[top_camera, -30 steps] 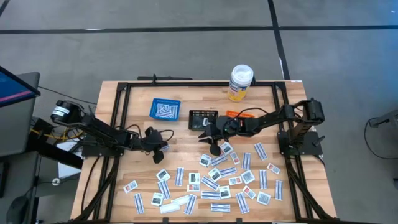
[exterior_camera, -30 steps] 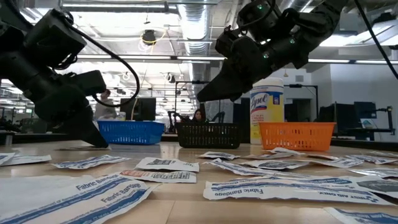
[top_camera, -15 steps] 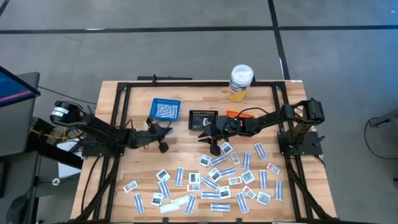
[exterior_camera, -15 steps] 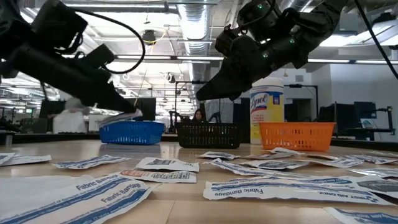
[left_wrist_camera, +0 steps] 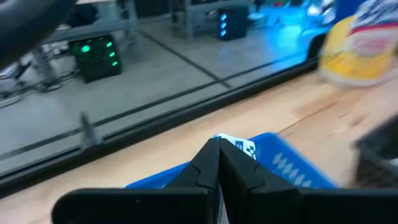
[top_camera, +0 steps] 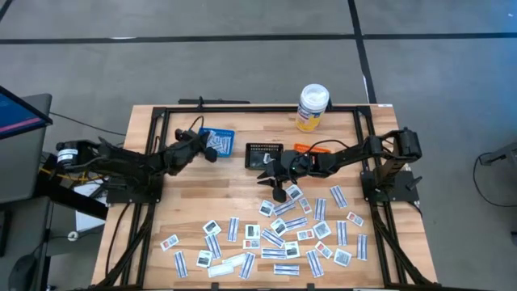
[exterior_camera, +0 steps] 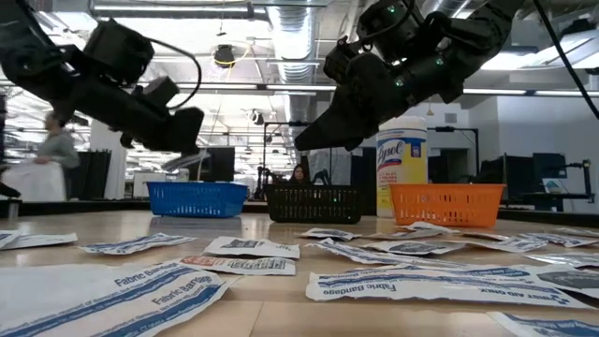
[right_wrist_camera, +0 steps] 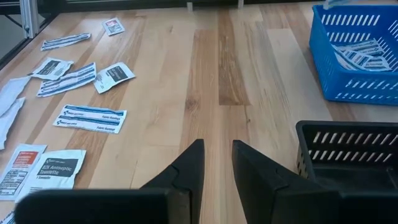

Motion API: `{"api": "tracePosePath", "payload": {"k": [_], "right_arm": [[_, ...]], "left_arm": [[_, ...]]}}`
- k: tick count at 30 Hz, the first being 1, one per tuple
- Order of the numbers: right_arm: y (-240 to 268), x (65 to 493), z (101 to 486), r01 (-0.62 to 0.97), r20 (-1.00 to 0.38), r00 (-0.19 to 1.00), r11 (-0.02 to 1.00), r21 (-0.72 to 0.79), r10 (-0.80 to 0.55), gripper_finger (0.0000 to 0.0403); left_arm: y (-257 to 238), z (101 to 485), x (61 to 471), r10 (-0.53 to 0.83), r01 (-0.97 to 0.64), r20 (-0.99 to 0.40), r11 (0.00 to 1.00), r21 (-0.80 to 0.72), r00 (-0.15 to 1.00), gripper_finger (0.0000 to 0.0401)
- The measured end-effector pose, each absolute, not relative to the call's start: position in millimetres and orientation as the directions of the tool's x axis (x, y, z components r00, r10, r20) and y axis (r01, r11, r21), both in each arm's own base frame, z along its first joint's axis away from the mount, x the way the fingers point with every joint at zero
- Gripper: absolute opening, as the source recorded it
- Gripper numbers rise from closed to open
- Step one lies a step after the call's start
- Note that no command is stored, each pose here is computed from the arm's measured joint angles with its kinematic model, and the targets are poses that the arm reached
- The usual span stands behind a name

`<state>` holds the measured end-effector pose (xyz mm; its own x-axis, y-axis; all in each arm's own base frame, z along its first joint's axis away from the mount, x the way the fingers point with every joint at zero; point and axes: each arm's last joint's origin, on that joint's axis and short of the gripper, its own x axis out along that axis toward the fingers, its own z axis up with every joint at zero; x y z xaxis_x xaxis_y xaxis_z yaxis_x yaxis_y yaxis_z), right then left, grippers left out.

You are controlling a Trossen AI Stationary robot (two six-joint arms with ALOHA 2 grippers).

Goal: Pick & Place First Aid Supplies
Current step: Put the bandage into the blue container, then put the towelette pack into the black bin

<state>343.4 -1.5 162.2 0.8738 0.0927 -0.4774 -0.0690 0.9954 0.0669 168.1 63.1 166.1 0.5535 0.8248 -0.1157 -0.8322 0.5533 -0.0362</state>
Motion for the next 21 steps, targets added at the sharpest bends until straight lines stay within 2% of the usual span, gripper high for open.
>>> {"api": "tracePosePath", "payload": {"k": [6,15,17,21], "right_arm": [[-2,343,162,-0.070,-0.478,0.873,0.995,0.065,0.093,0.0077],[-5,343,162,-0.059,-0.478,0.874,0.996,0.065,0.083,0.0077],[-5,343,162,-0.058,-0.478,0.874,0.996,0.065,0.082,0.0077],[-5,343,162,-0.059,-0.478,0.874,0.996,0.065,0.083,0.0077]], "left_arm": [[76,161,165,0.860,-0.870,-0.138,0.493,-0.025,0.491,0.0031],[75,159,166,0.857,-0.869,-0.149,0.494,-0.042,0.494,0.0085],[72,160,168,0.828,-0.840,-0.145,0.540,-0.054,0.542,0.0089],[58,166,177,0.653,-0.661,-0.103,0.740,-0.121,0.750,0.0088]]}}
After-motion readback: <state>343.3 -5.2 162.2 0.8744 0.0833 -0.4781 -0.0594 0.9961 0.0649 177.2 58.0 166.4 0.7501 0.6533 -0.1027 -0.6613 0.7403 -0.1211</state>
